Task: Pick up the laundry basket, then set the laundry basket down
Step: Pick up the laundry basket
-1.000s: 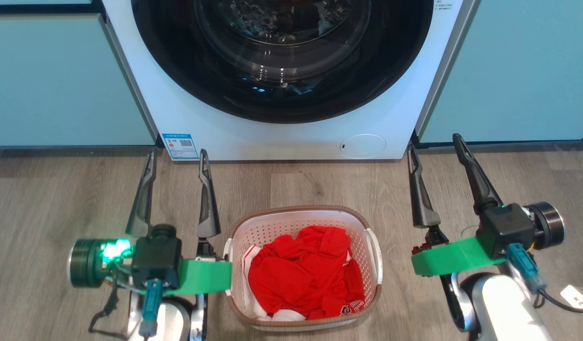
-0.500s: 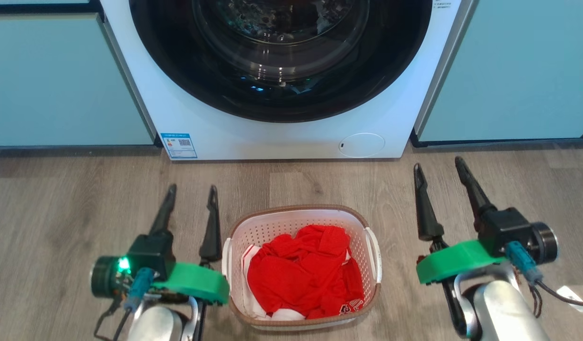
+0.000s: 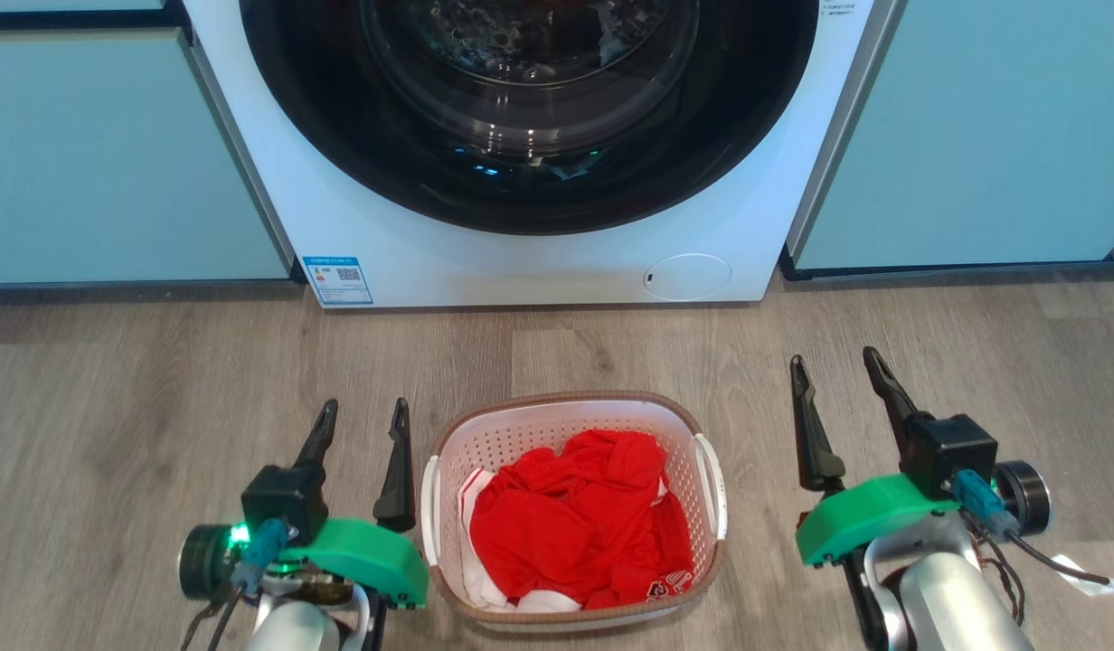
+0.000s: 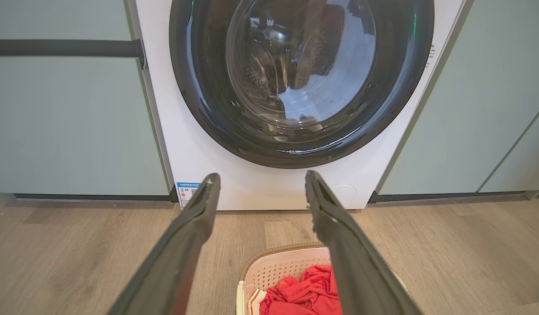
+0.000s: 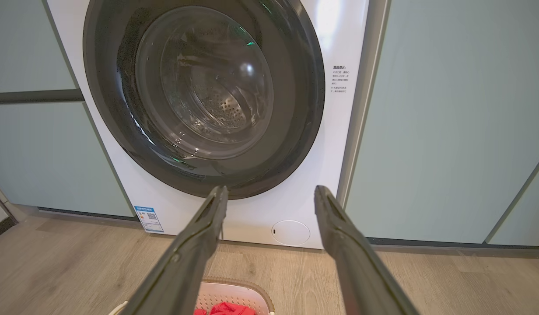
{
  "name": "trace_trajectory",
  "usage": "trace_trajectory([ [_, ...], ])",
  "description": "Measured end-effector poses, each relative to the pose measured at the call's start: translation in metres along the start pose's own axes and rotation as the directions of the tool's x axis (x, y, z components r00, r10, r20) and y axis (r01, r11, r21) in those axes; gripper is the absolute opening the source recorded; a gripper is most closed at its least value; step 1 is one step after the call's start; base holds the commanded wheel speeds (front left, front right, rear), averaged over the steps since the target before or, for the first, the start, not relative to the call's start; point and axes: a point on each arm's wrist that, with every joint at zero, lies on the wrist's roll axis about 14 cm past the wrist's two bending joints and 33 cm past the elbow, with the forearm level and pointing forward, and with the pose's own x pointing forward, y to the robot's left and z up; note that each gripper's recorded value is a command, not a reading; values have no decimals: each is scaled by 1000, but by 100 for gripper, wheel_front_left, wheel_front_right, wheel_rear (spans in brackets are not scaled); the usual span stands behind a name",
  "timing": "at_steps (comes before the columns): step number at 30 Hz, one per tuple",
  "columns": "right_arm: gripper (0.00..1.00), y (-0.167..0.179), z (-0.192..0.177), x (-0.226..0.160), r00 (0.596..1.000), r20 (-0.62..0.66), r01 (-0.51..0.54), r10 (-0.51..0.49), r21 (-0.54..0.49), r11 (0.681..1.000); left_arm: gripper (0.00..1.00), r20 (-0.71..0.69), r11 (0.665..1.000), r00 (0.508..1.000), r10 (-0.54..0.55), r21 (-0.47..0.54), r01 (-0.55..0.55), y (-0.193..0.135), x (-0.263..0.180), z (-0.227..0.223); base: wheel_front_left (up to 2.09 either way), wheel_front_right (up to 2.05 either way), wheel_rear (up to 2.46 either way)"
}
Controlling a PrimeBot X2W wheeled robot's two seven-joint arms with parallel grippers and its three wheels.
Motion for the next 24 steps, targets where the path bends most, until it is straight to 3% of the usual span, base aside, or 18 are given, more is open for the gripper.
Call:
trace_trajectory([
  [17,100,2,-7,1,1000,-19,-8,8,4,1000,100,-13,1000,999,29,-5,-30,6,-1,-4,0,0,0],
  [24,100,-2,-30,6,996,-84,-3,4,9,1000,100,-106,998,993,46,-33,-50,11,4,-33,0,0,0],
])
